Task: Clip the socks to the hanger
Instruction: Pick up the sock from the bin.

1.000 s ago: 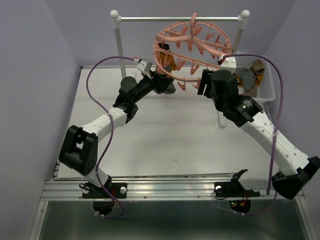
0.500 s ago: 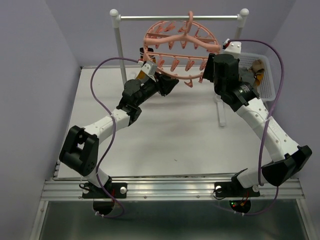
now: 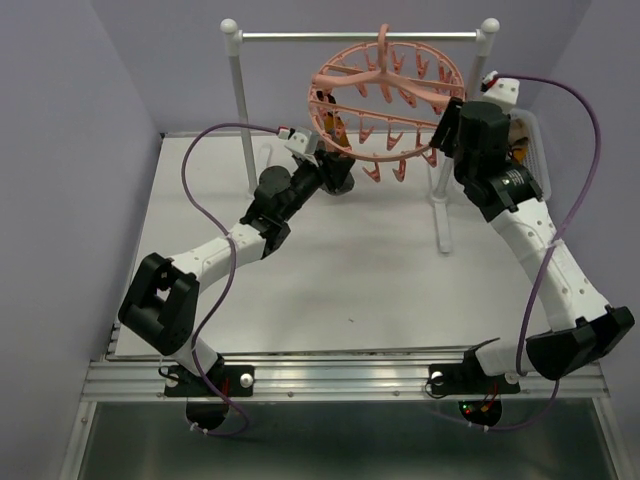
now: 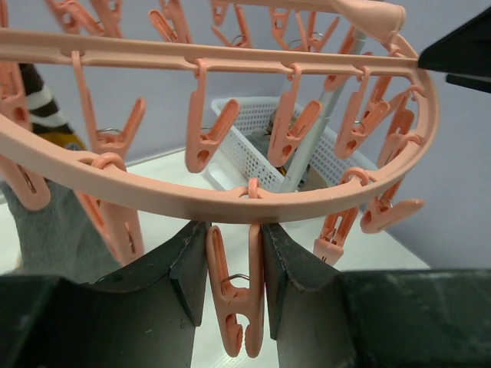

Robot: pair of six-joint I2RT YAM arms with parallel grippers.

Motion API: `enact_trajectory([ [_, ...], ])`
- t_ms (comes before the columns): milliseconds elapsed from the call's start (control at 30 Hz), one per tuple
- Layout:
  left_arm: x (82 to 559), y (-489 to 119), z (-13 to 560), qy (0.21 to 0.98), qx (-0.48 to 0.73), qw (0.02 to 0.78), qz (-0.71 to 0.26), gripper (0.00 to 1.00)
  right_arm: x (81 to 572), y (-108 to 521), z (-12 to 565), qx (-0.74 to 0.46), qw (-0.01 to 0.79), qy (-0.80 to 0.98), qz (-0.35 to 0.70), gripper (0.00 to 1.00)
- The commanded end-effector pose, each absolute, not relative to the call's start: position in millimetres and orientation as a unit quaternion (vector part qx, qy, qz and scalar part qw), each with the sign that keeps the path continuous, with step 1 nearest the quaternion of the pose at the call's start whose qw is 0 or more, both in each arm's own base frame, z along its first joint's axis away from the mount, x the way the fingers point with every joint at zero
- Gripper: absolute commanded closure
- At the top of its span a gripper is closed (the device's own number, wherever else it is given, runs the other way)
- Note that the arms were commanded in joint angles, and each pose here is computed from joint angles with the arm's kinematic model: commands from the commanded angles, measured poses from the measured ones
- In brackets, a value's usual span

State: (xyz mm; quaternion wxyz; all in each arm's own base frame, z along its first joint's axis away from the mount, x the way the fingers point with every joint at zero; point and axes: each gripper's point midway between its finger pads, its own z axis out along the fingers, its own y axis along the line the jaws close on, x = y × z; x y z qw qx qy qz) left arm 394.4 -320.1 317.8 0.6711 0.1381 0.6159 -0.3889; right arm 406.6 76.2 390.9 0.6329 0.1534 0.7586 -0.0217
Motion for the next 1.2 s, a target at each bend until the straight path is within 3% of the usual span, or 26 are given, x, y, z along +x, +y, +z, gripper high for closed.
enact_trajectory([
  [0, 399.2, -304.8, 358.7, 0.583, 0.105, 0.715, -0.37, 1.0, 396.1, 23.9, 400.5, 0.212, 0.632, 0.745, -0.011, 0.33],
  [267, 404.4, -308.2, 357.7, 0.589, 0.095, 0.708, -0.378, 1.0, 420.2, -81.6, 326.2, 0.291, 0.549, 0.783, -0.025, 0.31],
  [567, 403.4, -305.0, 360.7, 0.591, 0.088, 0.709, -0.375, 1.0, 509.2, -128.8, 214.4, 0.272, 0.451, 0.849, -0.05, 0.28],
  [933, 405.7, -310.8, 357.9, 0.599, 0.089, 0.699, -0.38, 1.0, 623.0, -172.6, 153.3, 0.31, 0.473, 0.82, -0.089, 0.32],
  [1167, 412.4, -312.4, 357.2, 0.603, 0.086, 0.701, -0.372, 1.0, 637.2, -181.0, 105.1, 0.314, 0.453, 0.827, -0.105, 0.4],
])
